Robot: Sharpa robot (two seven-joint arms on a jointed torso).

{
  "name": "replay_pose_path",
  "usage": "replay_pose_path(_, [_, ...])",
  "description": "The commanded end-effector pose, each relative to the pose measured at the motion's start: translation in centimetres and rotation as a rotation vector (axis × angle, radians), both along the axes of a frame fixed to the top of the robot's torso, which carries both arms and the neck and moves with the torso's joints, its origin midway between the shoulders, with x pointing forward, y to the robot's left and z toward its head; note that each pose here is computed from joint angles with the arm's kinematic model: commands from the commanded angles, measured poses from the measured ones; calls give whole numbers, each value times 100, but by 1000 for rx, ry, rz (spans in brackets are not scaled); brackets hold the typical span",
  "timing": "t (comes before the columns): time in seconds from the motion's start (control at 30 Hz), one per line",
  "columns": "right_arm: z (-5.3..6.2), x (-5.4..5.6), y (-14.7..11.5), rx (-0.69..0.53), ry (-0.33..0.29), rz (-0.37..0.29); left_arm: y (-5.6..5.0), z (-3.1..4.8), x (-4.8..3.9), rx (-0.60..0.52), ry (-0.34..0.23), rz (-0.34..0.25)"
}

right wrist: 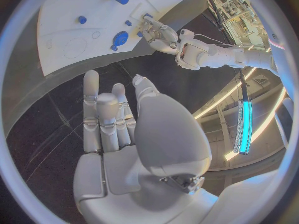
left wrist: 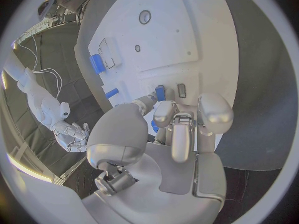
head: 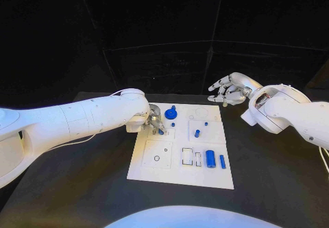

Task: Assemble the parts on the task board

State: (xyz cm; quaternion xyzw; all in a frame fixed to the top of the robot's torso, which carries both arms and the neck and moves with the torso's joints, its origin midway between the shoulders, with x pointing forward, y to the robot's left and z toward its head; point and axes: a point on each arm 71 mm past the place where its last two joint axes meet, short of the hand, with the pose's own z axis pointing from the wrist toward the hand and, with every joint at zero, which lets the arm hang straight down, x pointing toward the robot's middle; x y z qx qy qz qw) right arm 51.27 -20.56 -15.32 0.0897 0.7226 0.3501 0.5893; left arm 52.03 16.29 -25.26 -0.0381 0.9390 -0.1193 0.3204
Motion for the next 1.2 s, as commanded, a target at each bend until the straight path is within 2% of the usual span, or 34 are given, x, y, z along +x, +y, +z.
replay_pose_path(0.03, [14,0,14,-3,-3,10,-8,-40,-30,43,44,-27])
replay_pose_path(0.5, [12,-1,25,-4,0,14,-13,-55,-4,65,60,-27])
replay_pose_path(1.2, [10,1,34,-4,1,16,-31,-52,24,60,46,-15])
